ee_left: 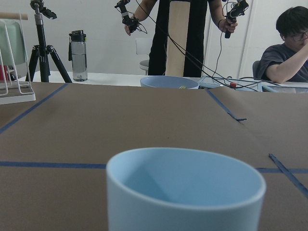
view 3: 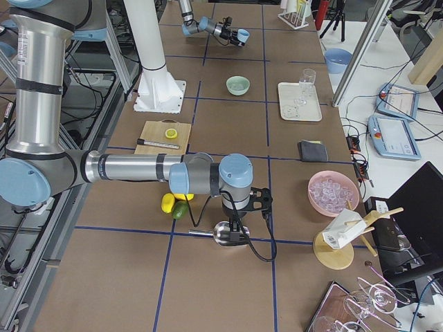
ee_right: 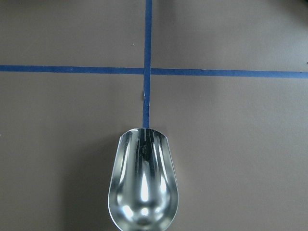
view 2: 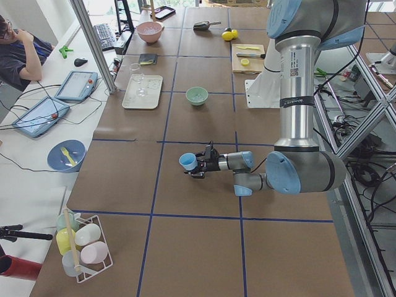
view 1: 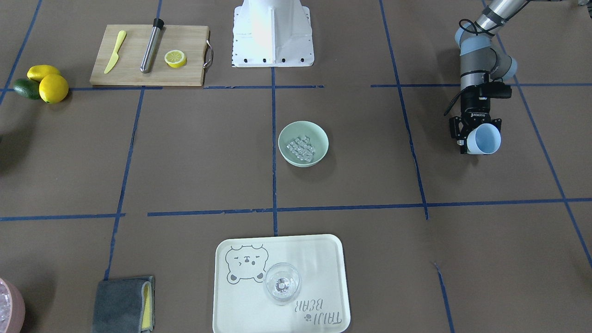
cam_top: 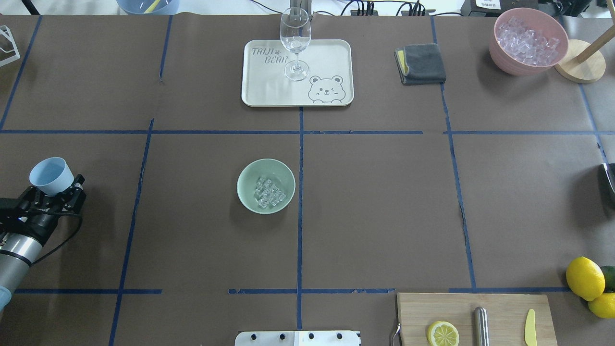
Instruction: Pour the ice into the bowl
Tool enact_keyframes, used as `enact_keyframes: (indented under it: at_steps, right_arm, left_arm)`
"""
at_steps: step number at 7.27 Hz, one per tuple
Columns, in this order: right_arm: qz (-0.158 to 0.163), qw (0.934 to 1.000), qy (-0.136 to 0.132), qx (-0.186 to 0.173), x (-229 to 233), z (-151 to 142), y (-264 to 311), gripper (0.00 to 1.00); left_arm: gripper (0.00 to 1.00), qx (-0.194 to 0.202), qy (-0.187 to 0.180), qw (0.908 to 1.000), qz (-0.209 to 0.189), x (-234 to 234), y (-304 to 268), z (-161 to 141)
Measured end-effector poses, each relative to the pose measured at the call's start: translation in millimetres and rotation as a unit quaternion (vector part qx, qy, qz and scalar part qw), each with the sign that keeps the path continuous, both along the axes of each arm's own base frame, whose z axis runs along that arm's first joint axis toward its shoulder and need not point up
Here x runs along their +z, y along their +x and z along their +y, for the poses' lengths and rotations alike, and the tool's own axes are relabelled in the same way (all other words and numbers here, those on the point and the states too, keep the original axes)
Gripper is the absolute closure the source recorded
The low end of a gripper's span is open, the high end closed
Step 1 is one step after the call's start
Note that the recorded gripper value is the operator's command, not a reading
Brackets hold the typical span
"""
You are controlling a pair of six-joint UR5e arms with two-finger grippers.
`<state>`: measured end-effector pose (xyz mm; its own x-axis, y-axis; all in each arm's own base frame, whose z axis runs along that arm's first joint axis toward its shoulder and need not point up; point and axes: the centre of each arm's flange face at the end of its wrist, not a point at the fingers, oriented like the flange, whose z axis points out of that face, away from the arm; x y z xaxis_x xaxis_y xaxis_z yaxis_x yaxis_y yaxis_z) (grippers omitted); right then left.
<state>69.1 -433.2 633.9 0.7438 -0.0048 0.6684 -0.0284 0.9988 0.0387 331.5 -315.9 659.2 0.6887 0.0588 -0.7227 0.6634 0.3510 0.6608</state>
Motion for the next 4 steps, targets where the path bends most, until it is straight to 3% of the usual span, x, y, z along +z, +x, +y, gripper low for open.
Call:
enact_keyframes:
  at_steps: [2,4]
  right_arm:
    - [0.0,1.0,0.0,0.0,-0.4,-0.5,0.0,0.0]
    - [0.0,1.0,0.001,0.0,-0.8,-0.8,0.0,0.0]
  left_arm:
    - [0.5,0.001,0.0,1.0,-0.001,1.8,-2.8,1.0]
    - [0.31,0.002,-0.001,1.0,-0.001,2.7,-3.2,1.2]
